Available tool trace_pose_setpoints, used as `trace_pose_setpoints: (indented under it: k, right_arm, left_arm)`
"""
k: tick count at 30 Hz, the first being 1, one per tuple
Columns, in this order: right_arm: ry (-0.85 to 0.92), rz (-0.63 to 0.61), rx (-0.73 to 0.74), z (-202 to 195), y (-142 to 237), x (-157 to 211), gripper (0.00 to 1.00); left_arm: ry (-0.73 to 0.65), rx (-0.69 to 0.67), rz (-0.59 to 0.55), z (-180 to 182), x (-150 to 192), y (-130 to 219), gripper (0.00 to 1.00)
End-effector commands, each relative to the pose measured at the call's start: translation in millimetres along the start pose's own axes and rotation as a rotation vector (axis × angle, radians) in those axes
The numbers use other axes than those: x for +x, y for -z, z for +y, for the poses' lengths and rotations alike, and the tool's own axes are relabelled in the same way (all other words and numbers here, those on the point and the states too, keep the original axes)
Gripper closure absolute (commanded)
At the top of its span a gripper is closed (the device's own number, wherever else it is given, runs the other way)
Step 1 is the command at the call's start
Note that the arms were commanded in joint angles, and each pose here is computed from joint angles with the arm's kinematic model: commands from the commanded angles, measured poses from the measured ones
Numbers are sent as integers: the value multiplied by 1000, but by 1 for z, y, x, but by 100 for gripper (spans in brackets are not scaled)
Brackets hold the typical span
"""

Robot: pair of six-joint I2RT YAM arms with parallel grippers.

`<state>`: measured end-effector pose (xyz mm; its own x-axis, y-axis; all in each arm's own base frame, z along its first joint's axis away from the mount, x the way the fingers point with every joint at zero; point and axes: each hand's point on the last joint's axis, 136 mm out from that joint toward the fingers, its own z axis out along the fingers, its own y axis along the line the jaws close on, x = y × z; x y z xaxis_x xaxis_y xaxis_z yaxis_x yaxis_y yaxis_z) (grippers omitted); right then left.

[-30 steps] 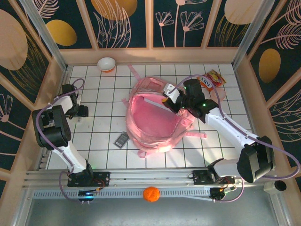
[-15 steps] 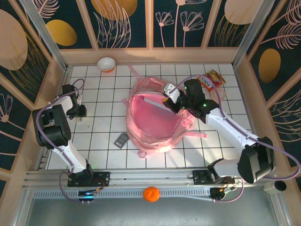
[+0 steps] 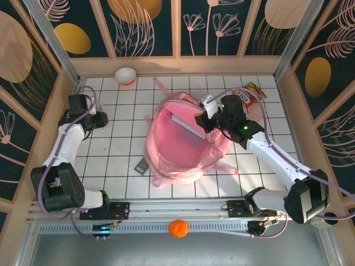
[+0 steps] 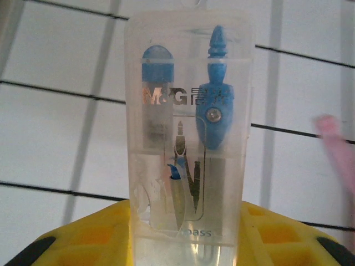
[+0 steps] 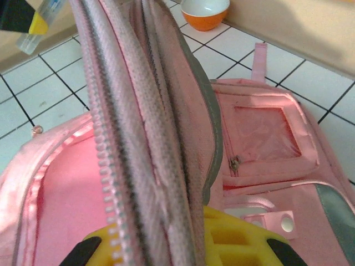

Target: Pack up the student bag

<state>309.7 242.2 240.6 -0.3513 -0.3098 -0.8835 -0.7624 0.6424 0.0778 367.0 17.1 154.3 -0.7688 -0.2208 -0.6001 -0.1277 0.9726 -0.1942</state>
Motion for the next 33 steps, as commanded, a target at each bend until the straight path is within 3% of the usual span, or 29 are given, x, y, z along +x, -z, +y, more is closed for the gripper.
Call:
trace_pose_setpoints:
  k: [1, 7, 14, 20, 25, 30, 33]
  right_arm:
    - [-124, -127, 20, 0, 16, -35, 100]
    - [-251, -120, 103, -16, 17, -37, 100]
    - [-296, -99, 106, -17, 15, -33, 100]
    - [-295, -112, 111, -18, 19, -36, 100]
    - [-293, -118, 99, -16, 19, -38, 100]
    - [-274, -125, 86, -14, 18, -40, 100]
    - [-270, -121, 82, -13, 17, -41, 100]
  left_arm:
    - [89, 151, 0, -52, 8, 12, 74]
    - [158, 364, -16, -138, 35, 38, 76]
    - [146, 523, 64, -236, 88, 55, 76]
    - [80, 542, 118, -295, 112, 44, 74]
    - [140, 532, 96, -316, 101, 27, 71]
    - [153, 566, 134, -336, 103, 16, 58]
    - [159, 586, 159, -341, 108, 13, 40]
